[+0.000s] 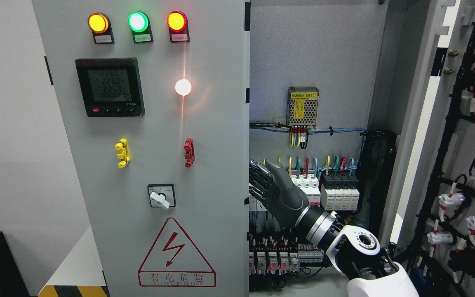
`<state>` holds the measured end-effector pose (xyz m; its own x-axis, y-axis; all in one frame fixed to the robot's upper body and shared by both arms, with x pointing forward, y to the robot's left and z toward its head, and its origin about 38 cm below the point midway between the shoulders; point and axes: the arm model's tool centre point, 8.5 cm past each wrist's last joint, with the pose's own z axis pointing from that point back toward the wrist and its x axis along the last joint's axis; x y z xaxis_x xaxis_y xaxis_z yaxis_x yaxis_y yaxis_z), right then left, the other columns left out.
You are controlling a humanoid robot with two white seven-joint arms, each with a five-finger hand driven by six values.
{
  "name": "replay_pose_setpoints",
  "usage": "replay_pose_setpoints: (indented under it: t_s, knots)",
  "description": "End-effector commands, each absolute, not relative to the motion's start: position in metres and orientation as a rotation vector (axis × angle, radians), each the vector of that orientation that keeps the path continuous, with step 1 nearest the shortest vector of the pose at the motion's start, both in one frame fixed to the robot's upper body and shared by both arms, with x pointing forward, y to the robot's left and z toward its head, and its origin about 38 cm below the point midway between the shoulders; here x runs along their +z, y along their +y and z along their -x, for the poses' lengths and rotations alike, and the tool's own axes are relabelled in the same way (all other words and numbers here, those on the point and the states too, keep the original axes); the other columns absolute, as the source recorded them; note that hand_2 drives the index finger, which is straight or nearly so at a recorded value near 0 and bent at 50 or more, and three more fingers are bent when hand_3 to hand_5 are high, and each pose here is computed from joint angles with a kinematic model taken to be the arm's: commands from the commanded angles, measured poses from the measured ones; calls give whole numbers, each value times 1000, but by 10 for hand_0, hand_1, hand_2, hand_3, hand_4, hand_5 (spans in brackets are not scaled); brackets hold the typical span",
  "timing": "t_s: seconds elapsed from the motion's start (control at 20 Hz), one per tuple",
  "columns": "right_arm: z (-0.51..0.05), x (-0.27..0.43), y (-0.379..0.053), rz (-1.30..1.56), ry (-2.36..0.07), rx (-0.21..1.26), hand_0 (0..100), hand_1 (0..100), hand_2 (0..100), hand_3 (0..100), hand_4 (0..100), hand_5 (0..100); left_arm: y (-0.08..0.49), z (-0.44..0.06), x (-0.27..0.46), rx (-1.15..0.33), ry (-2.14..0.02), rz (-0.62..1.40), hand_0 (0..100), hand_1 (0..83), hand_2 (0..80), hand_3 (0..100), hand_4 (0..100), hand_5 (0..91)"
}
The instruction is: Open door with both hands
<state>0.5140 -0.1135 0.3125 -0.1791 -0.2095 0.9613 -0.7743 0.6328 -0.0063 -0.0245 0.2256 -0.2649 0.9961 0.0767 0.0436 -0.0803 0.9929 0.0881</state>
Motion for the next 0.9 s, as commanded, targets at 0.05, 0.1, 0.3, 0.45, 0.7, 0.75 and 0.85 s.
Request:
replay_pose_setpoints:
  t_s: [0.05, 0.1, 0.3, 0.45, 0.7, 0.75, 0.85]
  knots:
    - [-512, 311, -110, -845, -1685, 659, 191, 0, 0, 0, 0, 0, 226, 25, -265, 88, -40, -91, 0, 0, 0, 0, 0, 0]
    - [-512, 312, -110, -846, -1686, 662, 191, 0, 0, 0, 0, 0, 226, 25, -265, 88, -40, -91, 0, 0, 0, 0, 0, 0]
    - [-512, 313, -110, -848, -1689, 669, 191, 0, 0, 0, 0, 0, 226, 25, -265, 88, -40, -91, 0, 0, 0, 0, 0, 0]
    - [-512, 317, -110, -849, -1694, 673, 191, 0, 0, 0, 0, 0, 226, 25, -265, 88, -40, -91, 0, 0, 0, 0, 0, 0]
    - [-512, 317, -110, -850, -1694, 674, 191, 0, 0, 0, 0, 0, 226, 25, -265, 88, -40, -91, 0, 0, 0, 0, 0, 0]
    - [-512, 317, -111, -848, -1694, 674, 191, 0, 0, 0, 0, 0, 226, 25, -265, 88, -40, -91, 0, 0, 0, 0, 0, 0]
    - [-510, 317, -110, -867, -1689, 697, 191, 0, 0, 0, 0, 0, 226, 25, -265, 88, -40, -91, 0, 0, 0, 0, 0, 0]
